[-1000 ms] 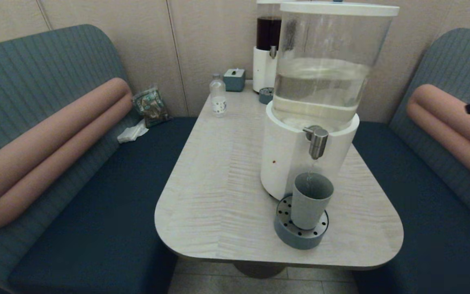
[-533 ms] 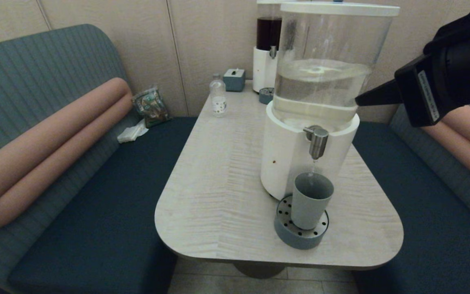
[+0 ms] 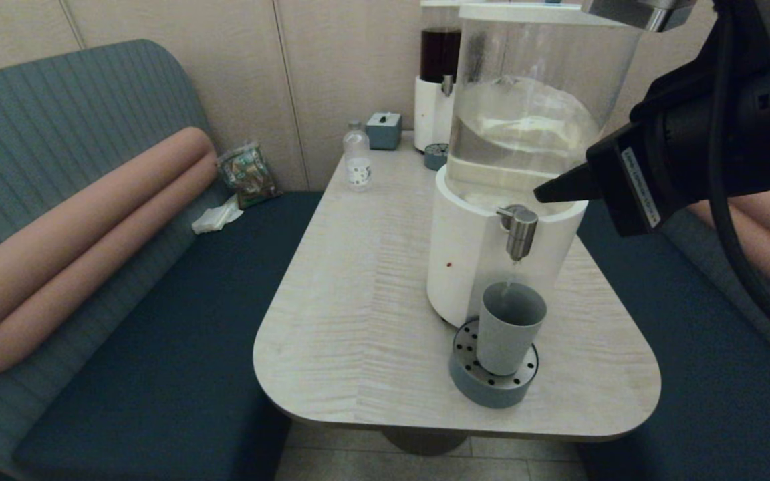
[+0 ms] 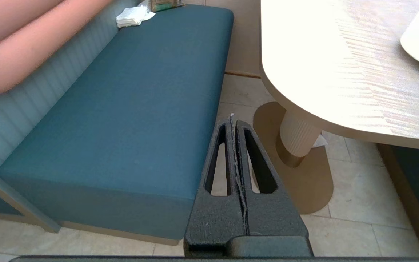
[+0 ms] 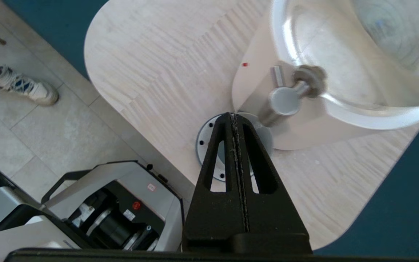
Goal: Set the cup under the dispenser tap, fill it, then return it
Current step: Turn off the faucet
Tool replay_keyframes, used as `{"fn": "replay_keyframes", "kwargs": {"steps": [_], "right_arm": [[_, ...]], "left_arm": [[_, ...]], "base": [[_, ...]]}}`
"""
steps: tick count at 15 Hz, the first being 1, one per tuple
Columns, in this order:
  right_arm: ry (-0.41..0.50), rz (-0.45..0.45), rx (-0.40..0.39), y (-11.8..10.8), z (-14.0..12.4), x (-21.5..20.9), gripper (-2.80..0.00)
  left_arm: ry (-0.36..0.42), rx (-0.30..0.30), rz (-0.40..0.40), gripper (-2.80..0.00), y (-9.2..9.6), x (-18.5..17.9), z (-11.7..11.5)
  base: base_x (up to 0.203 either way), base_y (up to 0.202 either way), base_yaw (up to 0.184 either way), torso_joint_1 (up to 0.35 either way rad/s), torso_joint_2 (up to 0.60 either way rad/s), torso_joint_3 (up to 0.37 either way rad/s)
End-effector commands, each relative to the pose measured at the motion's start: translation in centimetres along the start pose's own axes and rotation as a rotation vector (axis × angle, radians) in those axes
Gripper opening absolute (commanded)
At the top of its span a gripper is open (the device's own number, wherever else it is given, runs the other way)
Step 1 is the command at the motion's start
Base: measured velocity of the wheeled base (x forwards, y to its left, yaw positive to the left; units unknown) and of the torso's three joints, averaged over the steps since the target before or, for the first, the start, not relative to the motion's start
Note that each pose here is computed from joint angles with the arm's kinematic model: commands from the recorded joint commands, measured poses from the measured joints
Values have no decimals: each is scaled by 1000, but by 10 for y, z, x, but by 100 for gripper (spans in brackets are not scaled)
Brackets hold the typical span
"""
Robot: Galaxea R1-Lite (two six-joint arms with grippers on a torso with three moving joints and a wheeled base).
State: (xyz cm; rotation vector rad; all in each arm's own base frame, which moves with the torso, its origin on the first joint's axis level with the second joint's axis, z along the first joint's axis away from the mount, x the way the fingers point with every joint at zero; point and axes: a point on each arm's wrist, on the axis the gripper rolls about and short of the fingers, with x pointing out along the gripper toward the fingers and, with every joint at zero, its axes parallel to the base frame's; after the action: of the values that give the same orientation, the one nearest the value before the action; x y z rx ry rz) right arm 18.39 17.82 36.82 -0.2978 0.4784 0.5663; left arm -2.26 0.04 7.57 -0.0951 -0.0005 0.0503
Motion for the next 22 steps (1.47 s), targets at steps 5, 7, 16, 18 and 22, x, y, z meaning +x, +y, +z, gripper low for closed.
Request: {"fn": "replay_keyframes", "kwargs": {"steps": [5, 7, 16, 18, 22], "right_arm": [[30, -11, -15, 8, 2, 35, -280], [27, -21, -11, 7, 3, 48, -280], [48, -69, 16, -9, 2, 73, -280], [48, -71, 17, -10, 2, 73, -280], [55, -74, 18, -11, 1, 77, -280]], "left_arm": [[1, 0, 2, -280, 0, 0, 0], [2, -1, 1, -280, 0, 0, 0], [3, 0, 1, -280, 0, 0, 0], [3, 0, 1, -280, 0, 0, 0], [1, 0, 2, -280, 0, 0, 0]], "base": [[0, 0, 0, 0, 0, 0], [0, 0, 0, 0, 0, 0], [0, 0, 0, 0, 0, 0], [0, 0, 0, 0, 0, 0], [0, 0, 0, 0, 0, 0]]}}
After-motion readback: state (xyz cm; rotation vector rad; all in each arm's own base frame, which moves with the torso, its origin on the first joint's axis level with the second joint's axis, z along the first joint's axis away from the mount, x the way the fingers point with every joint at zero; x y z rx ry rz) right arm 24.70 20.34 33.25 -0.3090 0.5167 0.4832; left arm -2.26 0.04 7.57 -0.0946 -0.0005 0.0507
